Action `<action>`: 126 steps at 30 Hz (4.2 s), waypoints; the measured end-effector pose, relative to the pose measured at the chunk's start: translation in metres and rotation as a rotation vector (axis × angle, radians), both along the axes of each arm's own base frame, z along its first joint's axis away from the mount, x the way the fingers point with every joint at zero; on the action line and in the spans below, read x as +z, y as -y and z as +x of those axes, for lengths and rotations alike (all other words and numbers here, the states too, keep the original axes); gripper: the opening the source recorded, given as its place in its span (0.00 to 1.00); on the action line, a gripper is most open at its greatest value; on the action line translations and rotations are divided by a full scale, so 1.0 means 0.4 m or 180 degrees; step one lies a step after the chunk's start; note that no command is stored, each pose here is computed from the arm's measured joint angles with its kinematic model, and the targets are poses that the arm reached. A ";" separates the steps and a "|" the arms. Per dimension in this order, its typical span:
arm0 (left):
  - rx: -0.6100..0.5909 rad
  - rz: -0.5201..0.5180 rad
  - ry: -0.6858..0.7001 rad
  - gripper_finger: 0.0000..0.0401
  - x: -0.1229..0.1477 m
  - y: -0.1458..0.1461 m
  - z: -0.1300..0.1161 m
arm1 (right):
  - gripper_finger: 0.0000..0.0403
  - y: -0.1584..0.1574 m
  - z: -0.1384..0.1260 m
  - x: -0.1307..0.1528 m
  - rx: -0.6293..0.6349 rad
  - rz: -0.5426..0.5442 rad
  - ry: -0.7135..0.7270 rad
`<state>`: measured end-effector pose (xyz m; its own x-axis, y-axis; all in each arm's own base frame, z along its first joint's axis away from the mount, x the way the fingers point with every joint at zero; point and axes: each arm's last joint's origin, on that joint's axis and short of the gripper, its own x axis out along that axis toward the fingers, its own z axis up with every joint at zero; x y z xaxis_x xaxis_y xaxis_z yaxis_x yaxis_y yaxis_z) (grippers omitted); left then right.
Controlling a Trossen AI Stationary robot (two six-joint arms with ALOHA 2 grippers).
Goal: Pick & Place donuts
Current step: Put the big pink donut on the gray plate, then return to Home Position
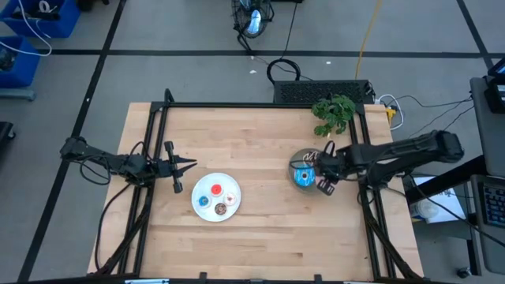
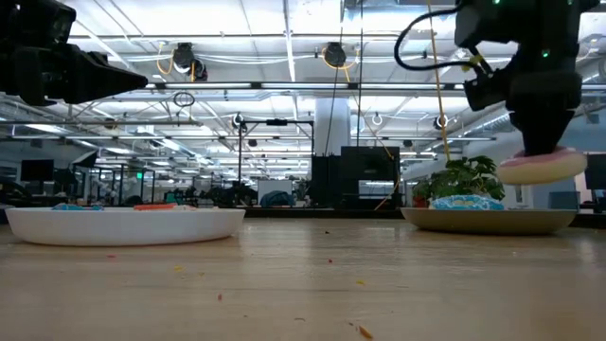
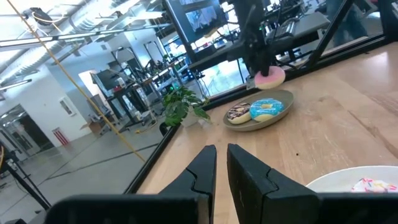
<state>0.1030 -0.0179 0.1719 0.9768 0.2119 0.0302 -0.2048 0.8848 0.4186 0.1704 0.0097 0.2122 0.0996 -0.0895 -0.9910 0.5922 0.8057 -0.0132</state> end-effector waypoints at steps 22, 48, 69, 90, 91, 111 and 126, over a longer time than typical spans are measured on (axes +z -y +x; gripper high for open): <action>0.0001 0.0000 -0.0001 0.12 0.000 0.000 0.000 | 0.02 0.047 0.000 -0.017 -0.0060 0.0040 0.0008; -0.0006 -0.0192 0.0031 0.12 -0.001 0.000 0.000 | 0.02 0.058 0.014 -0.067 -0.0187 -0.0103 -0.0243; -0.0006 -0.0186 0.0031 0.12 -0.001 0.000 0.000 | 0.18 0.061 0.027 -0.114 0.0095 -0.0136 -0.0414; -0.0007 -0.0184 0.0031 0.12 -0.001 0.000 0.000 | 0.64 0.060 0.014 -0.083 0.0157 -0.0161 -0.0185; -0.0006 -0.0184 0.0031 0.12 -0.001 0.000 0.000 | 0.64 0.060 0.012 -0.079 0.0185 -0.0160 -0.0157; 0.0046 0.0008 0.0005 0.12 0.001 -0.001 0.000 | 0.58 0.073 -0.042 0.161 0.0370 -0.1094 0.0753; 0.0358 -0.0174 0.0182 0.08 0.012 -0.008 -0.003 | 0.03 0.044 -0.082 0.222 0.1293 -0.1598 0.2961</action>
